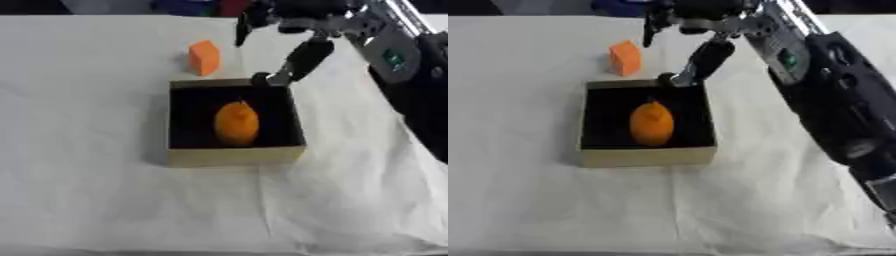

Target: Pick up objects on the table and place them in the box.

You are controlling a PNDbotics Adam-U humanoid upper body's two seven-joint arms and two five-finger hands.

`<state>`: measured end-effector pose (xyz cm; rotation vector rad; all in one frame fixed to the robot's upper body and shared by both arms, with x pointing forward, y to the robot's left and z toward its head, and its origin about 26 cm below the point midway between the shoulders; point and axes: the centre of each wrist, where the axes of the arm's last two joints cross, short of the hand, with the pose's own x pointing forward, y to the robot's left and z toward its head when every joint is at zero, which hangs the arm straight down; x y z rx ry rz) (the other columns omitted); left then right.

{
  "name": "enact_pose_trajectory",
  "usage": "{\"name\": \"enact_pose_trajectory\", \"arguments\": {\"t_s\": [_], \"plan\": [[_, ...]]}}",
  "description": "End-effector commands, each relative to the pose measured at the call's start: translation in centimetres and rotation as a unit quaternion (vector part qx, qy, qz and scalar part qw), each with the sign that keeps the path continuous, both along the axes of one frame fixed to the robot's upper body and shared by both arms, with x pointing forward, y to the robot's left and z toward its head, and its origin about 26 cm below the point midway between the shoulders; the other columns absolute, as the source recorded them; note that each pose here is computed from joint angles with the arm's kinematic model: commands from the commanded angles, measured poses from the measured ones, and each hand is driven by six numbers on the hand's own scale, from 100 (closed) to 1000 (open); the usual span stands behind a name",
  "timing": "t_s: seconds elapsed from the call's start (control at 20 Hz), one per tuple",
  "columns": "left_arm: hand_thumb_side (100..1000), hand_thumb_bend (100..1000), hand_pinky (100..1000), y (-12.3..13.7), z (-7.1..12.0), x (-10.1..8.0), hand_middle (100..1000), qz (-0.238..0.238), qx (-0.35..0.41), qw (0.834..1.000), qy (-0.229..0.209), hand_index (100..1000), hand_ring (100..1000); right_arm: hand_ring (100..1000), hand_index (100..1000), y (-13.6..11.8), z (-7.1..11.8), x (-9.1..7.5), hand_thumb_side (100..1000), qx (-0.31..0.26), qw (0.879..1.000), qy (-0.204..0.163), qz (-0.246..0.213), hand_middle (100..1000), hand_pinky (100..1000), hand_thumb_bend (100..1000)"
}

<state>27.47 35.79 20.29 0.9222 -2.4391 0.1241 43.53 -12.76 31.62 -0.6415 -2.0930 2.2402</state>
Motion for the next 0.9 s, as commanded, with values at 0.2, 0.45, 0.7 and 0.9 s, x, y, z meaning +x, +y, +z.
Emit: {"name": "enact_pose_trajectory", "arguments": {"t_s": [0.2,0.45,0.7,0.9], "plan": [[841,100,761,-0.3,3.4,0.3,639,-0.004,0.071,0.997,-0.013,852,573,761,767,-2.4,4.9,-2.1,618,0.089,0.993,-0.069,-0.019,718,758,125],[837,100,764,-0.7,6.2,1.6,651,0.005,0.149,0.989,0.015,853,578,766,763,-3.4,6.2,-3.1,658,0.165,0.982,-0.084,-0.027,718,766,100],[826,100,767,-0.4,8.2,4.0,667,0.030,0.247,0.967,0.063,850,597,768,772,-3.8,6.7,-3.9,747,0.223,0.970,-0.093,-0.033,724,772,107],[789,100,781,-0.2,9.3,5.8,703,0.035,0.330,0.940,0.086,858,648,764,775,-4.6,6.7,-4.0,801,0.267,0.958,-0.097,-0.045,723,780,133]]}}
